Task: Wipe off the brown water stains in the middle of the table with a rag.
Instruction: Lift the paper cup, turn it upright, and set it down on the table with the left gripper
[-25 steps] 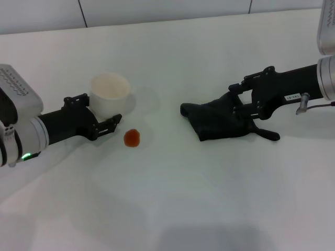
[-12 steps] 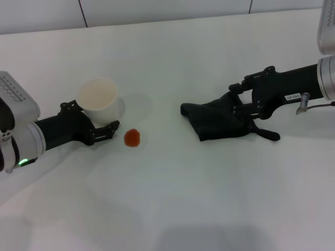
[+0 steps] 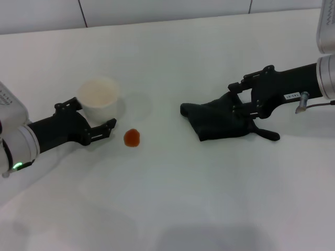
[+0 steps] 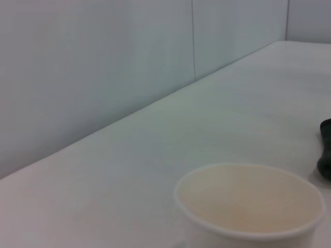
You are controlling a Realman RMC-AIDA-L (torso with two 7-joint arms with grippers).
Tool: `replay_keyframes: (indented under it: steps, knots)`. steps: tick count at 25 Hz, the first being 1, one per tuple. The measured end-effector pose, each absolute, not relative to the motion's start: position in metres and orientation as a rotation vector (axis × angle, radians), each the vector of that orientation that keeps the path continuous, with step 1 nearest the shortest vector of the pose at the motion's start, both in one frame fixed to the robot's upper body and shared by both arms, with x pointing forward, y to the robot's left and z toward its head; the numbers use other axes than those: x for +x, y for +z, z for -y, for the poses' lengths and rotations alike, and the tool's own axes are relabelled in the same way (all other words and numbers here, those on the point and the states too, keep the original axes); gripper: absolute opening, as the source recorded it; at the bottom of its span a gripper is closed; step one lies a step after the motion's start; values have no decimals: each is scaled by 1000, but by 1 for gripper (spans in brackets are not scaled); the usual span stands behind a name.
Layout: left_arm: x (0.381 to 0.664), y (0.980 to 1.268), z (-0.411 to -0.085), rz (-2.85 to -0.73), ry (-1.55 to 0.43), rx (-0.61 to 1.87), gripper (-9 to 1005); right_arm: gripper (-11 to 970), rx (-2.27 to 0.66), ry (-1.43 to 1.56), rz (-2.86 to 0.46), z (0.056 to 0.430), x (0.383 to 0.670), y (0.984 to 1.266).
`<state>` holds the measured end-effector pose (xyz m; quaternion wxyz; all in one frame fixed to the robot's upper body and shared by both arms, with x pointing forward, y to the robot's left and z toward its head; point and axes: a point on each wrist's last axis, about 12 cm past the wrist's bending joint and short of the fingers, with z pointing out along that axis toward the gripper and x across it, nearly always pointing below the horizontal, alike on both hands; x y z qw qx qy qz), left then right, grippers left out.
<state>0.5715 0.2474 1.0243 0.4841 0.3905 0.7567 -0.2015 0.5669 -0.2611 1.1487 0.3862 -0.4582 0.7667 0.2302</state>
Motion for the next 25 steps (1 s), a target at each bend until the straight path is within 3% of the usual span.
replay_keyframes:
  steps: [25]
  knots:
    - [541, 1019, -282, -1816, -515, 811, 813, 535, -1174, 594, -1947, 258, 568, 1150]
